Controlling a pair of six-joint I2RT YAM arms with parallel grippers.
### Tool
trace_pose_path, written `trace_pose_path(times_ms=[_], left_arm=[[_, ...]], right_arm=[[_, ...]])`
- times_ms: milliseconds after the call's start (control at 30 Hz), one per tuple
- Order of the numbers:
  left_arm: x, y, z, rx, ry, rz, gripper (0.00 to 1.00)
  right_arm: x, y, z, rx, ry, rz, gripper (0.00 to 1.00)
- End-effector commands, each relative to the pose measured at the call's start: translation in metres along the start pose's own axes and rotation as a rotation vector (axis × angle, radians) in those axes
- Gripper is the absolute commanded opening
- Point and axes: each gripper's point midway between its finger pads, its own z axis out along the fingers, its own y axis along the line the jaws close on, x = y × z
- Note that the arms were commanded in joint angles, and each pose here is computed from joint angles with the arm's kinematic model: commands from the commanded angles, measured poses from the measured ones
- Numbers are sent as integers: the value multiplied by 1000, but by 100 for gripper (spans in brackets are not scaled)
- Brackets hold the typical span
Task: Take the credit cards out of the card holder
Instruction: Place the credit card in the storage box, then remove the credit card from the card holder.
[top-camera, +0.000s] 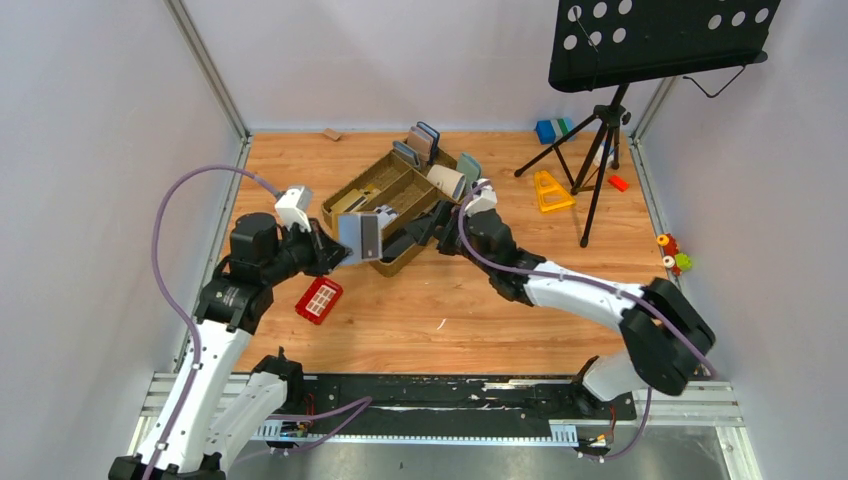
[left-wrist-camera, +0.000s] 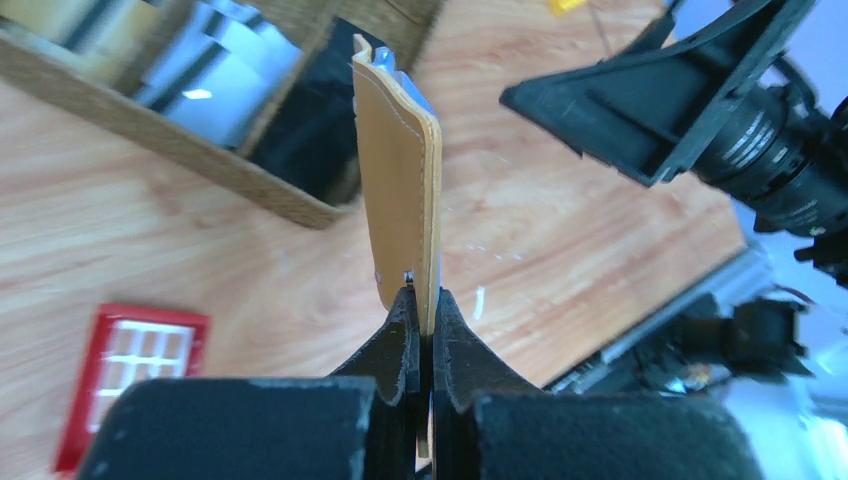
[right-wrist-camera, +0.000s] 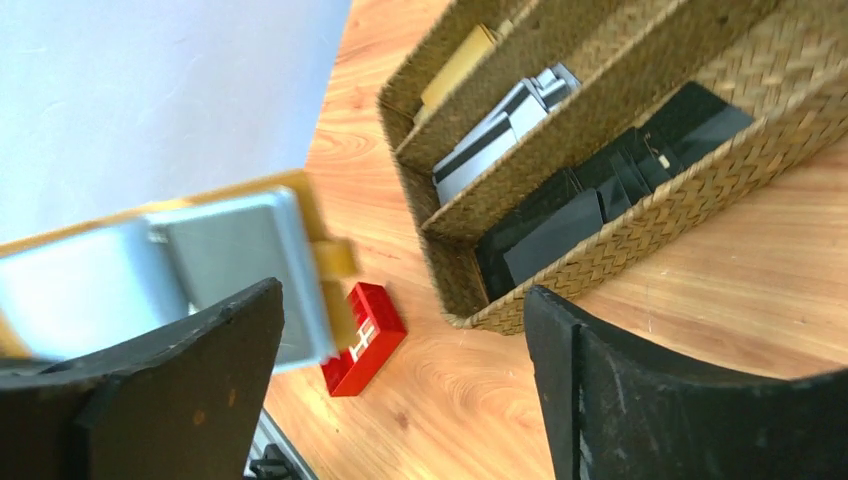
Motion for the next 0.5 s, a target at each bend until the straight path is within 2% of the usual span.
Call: trace_pose_path(times_ms=[0,133,233,467], left_arm=[[4,-46,7,298,0,-67,0],[7,-65,7,447,-25,-147,0],[13,-76,6,548,-18,-215,0],[11,-98,-13,728,-56,-273,0]], right_arm=[[-8,5,-34,-40,29,-191,98],[13,27,-73,-271,203,-247,100],[16,39,-100,-420,213,-231,100],[31,37,-124,-483,261,-136,100]])
